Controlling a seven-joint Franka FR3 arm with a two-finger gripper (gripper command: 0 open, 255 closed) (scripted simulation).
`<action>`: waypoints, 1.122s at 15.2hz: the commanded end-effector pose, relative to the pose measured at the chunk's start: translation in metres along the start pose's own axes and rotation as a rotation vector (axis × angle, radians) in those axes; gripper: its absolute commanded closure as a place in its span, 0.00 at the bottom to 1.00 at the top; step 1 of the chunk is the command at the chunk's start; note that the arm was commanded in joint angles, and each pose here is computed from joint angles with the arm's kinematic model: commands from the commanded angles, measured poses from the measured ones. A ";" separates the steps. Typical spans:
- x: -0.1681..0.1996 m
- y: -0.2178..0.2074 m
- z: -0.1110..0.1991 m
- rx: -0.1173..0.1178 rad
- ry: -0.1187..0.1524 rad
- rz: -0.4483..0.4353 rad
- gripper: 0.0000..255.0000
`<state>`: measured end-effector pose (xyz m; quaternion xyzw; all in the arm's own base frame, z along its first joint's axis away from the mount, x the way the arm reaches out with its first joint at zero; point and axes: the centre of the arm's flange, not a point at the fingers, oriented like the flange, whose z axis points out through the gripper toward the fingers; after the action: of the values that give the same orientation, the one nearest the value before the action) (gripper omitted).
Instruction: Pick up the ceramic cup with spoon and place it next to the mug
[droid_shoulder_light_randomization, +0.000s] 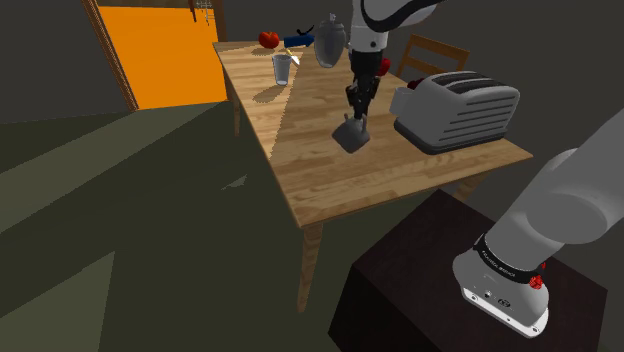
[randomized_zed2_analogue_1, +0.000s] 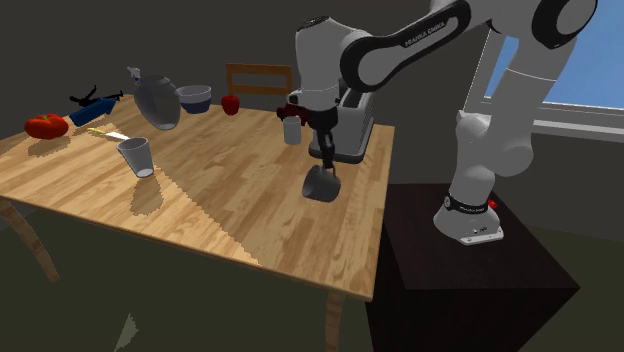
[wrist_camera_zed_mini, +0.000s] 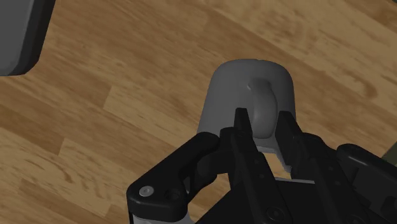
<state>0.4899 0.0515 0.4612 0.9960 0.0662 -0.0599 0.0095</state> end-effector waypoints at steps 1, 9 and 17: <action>-0.002 0.000 -0.011 0.000 0.000 0.000 1.00; -0.007 0.001 -0.053 0.000 0.000 0.000 1.00; 0.022 0.059 -0.067 0.000 0.000 0.000 1.00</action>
<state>0.5212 0.0076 0.5255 0.9960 0.0657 -0.0602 0.0093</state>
